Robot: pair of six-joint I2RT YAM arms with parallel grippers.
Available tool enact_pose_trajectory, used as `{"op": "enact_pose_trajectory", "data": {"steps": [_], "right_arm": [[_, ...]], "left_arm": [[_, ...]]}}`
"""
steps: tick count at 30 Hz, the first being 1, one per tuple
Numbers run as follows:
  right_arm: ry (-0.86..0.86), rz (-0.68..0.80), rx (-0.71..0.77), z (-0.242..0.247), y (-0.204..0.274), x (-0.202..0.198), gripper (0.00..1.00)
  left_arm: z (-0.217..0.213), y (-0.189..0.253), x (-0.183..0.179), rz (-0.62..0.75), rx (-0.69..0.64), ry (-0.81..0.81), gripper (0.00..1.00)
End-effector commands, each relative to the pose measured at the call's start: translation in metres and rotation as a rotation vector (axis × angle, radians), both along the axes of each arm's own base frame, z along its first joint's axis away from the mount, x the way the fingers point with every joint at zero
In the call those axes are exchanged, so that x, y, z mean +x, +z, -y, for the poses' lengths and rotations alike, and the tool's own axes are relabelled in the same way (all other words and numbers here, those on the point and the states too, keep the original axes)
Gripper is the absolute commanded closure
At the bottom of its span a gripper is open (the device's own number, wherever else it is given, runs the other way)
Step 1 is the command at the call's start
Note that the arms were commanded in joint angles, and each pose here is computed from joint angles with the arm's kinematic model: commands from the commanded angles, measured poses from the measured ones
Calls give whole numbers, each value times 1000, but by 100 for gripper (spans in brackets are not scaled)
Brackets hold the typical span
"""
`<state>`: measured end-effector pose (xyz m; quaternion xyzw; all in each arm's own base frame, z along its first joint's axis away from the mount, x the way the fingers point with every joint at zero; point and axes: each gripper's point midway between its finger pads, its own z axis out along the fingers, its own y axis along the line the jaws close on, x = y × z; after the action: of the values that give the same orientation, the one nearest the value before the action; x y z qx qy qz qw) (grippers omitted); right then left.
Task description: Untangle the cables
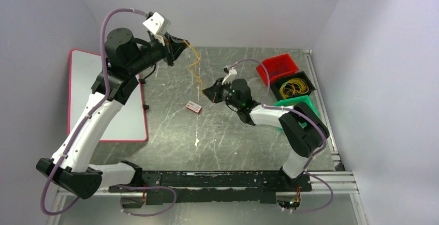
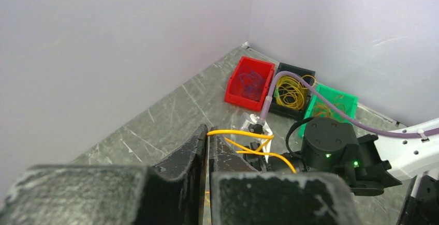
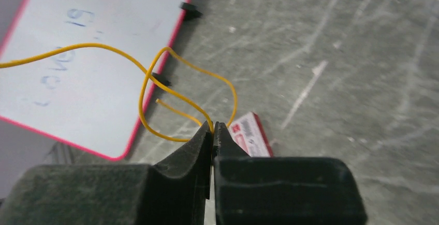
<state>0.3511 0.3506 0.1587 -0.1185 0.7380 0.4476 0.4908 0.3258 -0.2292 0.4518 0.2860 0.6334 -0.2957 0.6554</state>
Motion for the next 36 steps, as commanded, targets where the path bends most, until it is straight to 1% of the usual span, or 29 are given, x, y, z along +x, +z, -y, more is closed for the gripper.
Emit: {"op": "enact_pose_trajectory", "data": {"steps": [1, 3, 8, 11, 16, 22, 26, 28, 30, 36], "right_arm": [[-156, -75, -157, 34, -33, 16, 98], [-185, -106, -171, 47, -43, 18, 100], [-227, -222, -80, 81, -60, 15, 100], [-254, -255, -78, 93, -65, 18, 100], [-277, -270, -59, 114, -66, 25, 100], [-292, -279, -77, 131, -70, 26, 100], [-299, -272, -91, 141, -70, 26, 100], [-277, -249, -86, 142, -63, 26, 100], [-220, -194, -75, 136, -47, 24, 100], [37, 45, -45, 108, 24, 8, 99]], "left_arm": [[-19, 19, -3, 42, -30, 91, 93], [-23, 23, -2, 50, -38, 116, 93], [-38, 29, -1, 70, -56, 197, 93], [-46, 31, 0, 75, -65, 245, 93], [-69, 36, 3, 82, -81, 369, 93], [-107, 44, 4, 98, -116, 568, 93], [-126, 47, 3, 109, -131, 665, 93], [-124, 45, 4, 110, -116, 652, 93], [-113, 38, 5, 96, -96, 598, 93], [-63, 7, 5, 32, -35, 341, 93]]}}
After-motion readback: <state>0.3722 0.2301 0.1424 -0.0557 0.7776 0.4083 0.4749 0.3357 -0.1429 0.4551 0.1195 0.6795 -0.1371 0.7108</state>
